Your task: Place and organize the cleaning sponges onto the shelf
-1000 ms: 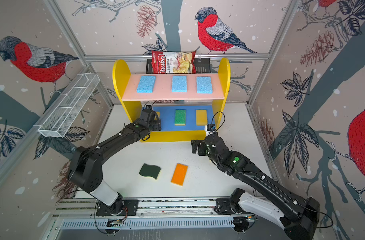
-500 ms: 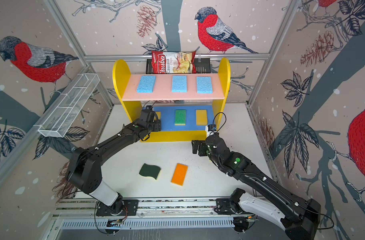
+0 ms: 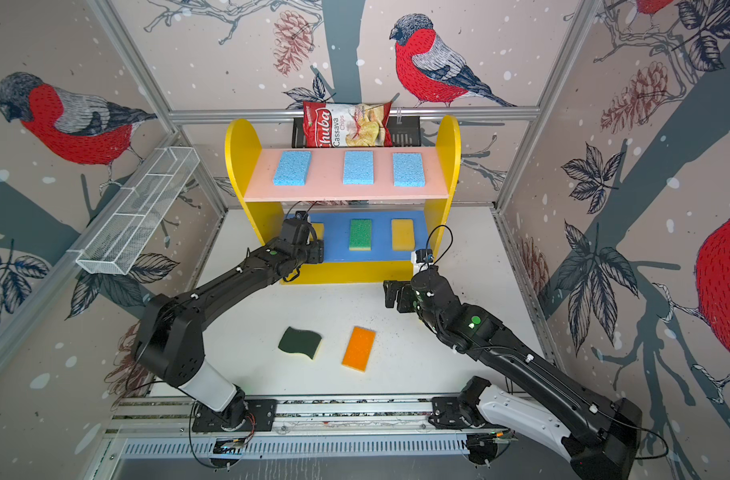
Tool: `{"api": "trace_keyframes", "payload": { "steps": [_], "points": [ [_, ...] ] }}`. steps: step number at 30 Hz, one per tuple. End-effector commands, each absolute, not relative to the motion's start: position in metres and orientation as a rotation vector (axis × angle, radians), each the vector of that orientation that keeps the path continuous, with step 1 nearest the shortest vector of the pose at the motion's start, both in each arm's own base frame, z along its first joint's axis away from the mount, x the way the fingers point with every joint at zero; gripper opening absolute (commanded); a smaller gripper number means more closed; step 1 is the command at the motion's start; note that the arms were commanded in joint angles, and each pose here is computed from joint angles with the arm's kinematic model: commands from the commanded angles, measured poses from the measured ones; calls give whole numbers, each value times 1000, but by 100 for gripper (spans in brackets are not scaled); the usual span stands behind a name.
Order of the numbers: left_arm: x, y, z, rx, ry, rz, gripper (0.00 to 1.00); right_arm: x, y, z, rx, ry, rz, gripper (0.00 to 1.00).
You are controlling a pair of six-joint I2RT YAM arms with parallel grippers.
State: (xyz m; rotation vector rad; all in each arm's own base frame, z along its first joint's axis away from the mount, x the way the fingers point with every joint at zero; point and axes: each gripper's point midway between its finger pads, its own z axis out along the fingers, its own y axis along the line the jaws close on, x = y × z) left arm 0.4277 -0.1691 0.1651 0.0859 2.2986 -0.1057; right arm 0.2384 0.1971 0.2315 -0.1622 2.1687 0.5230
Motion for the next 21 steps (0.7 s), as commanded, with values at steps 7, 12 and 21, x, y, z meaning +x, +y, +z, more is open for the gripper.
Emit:
{"api": "trace_keyframes", "payload": {
  "steps": [7, 12, 21],
  "points": [
    [424, -162, 153, 24, 2362, -71, 81, 241, 196, 235, -172, 2148, 505, 99],
    [424, -161, 159, 14, 2350, -70, 82, 240, 194, 236, -164, 2144, 504, 100],
    [418, -162, 167, 39, 2347, -93, 87, 238, 193, 236, -155, 2144, 519, 99]
  ]
}}
